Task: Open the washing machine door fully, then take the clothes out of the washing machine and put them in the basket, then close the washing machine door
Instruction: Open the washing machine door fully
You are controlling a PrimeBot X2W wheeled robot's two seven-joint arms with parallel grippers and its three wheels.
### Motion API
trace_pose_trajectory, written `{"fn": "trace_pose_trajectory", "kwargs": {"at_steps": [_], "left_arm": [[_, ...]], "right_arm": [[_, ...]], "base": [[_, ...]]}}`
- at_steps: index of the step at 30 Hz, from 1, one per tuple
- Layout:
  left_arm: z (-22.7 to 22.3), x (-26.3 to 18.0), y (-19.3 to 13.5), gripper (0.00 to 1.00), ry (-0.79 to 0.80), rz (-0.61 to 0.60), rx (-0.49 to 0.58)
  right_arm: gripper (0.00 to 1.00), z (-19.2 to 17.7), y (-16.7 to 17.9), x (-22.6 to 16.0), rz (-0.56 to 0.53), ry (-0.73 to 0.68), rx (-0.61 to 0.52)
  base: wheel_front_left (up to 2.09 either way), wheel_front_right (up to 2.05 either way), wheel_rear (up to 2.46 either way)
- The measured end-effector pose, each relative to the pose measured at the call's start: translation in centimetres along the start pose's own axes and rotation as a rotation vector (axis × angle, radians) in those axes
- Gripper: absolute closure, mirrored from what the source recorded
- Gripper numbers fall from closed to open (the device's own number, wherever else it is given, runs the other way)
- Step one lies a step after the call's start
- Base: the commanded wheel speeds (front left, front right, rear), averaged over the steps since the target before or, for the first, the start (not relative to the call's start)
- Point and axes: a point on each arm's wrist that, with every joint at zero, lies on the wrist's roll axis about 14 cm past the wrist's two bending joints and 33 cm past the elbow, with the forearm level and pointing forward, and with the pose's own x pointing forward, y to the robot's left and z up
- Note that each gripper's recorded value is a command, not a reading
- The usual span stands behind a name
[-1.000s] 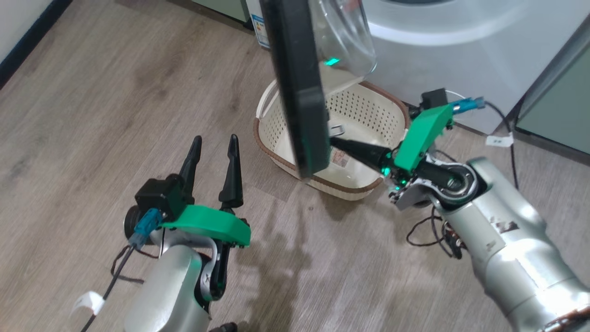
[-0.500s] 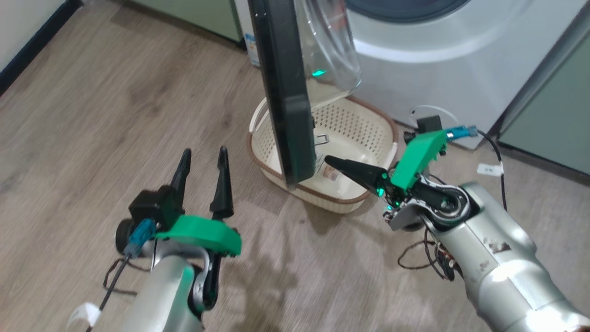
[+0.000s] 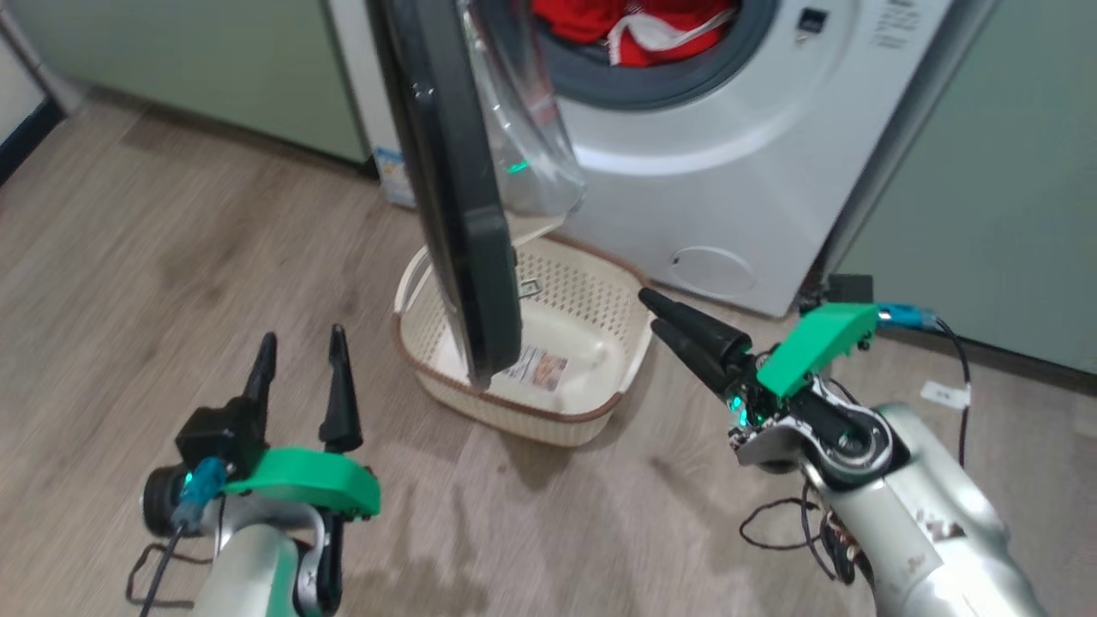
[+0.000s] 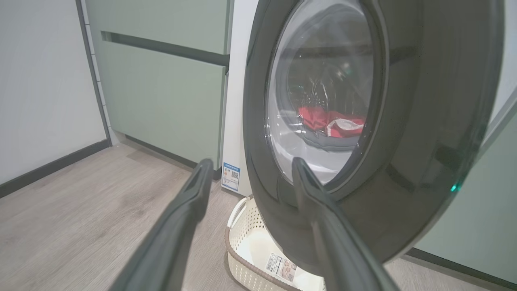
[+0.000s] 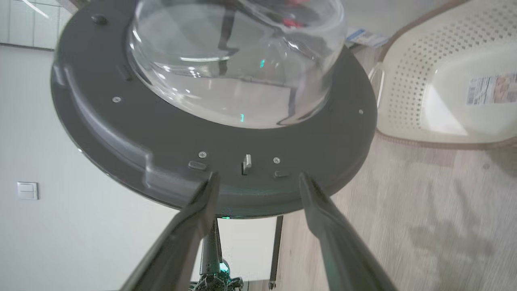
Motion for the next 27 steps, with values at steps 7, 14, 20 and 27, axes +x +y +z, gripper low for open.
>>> {"fn": "trace_pose_trajectory", "kwargs": {"at_steps": [7,14,20,27], "left_arm": [[0.5,-0.3,-0.1,0.00,-0.021,-0.024,0.004],[0.9,-0.4,-0.4,0.00,-0.039,-0.046,0.002],[0.4,-0.7,-0.6,0.00,-0.027,-0.062,0.007],[0.2,-0.3,-1.3,0.00,-0.021,-0.087,0.013]], "right_arm": [[0.00,2.0,1.0,-3.5,-0.008,-0.230,-0.142],[0.00,5.7,1.5,-7.7,-0.051,-0.511,-0.383],[0.00,7.0,0.6,-10.9,-0.104,-0.666,-0.537],[0.00,9.6,0.0,-14.4,-0.206,-0.776,-0.713]], "base": [[0.00,0.00,0.00],[0.00,0.00,0.00],[0.00,0.00,0.00],[0.00,0.00,0.00]]}}
